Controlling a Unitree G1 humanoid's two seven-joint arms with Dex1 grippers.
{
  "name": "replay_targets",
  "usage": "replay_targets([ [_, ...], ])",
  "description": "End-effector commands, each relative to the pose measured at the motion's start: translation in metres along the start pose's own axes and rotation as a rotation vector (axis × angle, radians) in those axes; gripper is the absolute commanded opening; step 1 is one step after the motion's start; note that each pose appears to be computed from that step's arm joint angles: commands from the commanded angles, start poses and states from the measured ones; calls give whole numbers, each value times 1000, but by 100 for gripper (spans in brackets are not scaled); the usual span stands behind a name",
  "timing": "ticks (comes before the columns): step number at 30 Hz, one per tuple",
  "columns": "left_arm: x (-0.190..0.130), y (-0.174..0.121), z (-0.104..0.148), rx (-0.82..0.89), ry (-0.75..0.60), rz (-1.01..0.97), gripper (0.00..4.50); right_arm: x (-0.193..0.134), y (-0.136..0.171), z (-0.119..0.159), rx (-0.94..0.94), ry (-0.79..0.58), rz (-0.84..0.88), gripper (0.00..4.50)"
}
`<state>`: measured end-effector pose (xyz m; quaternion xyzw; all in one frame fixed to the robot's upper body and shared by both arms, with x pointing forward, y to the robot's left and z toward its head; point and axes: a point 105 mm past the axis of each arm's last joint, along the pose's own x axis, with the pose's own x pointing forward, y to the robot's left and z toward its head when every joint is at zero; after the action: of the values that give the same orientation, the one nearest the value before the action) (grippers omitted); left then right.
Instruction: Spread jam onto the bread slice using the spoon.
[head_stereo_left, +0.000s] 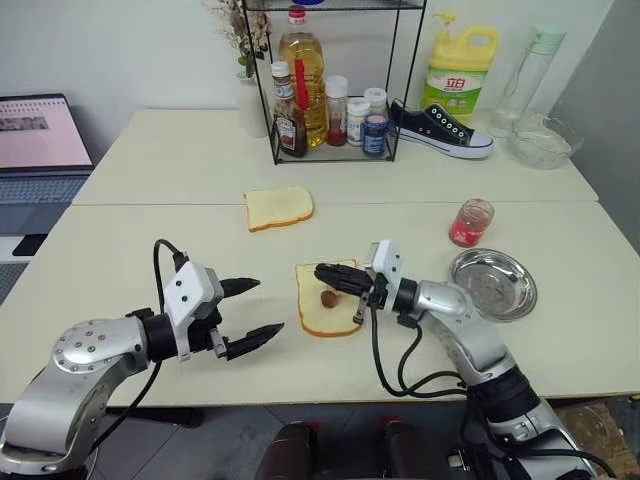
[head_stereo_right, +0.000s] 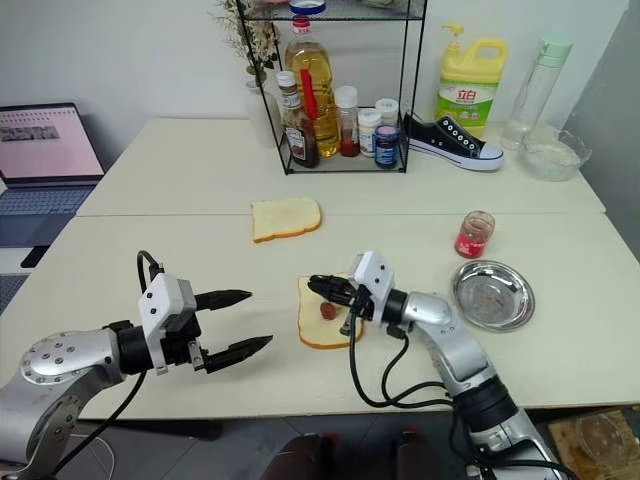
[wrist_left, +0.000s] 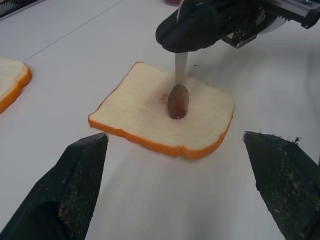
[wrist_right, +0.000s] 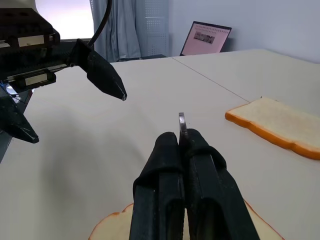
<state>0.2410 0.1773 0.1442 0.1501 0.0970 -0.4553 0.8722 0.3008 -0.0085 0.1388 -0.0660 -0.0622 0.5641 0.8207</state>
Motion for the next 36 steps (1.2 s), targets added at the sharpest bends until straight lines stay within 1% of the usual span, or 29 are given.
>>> replay_targets([
  [1, -2, 2, 7, 34, -14, -2, 450, -8, -13, 35, -32, -70, -42, 2],
  [3, -2, 4, 8, 36, -14, -3, 450, -10, -17, 54, -8, -109, -58, 2],
  [4, -2, 5, 8, 36, -14, -4, 450, -11, -19, 60, 2, -119, -64, 2],
  [9, 1, 6, 8, 40, -17, -13, 450, -15, -28, 77, 93, -143, -100, 2],
  [11, 1, 7, 9, 42, -19, -16, 450, -15, -31, 77, 163, -145, -114, 2],
  [15, 3, 7, 10, 47, -22, -26, 450, -12, -26, 53, 518, -85, -73, 2],
  [17, 4, 7, 11, 49, -23, -30, 450, -10, -25, 38, 637, -49, -72, 2],
  [20, 5, 6, 12, 51, -25, -35, 450, -4, -24, 12, 767, 2, -87, 2],
  [23, 6, 5, 13, 53, -26, -37, 450, -3, -28, -2, 842, 16, -119, 2],
  [25, 6, 4, 13, 53, -27, -39, 450, -3, -34, -22, 902, 34, -159, 2],
  [27, 5, 3, 13, 52, -26, -39, 450, -5, -39, -34, 889, 59, -188, 2],
  [32, 5, 2, 13, 49, -26, -40, 450, -12, -64, -47, 881, 55, -280, 2],
  [36, 7, 2, 14, 51, -29, -49, 450, -17, -93, -43, 847, 26, -347, 2],
])
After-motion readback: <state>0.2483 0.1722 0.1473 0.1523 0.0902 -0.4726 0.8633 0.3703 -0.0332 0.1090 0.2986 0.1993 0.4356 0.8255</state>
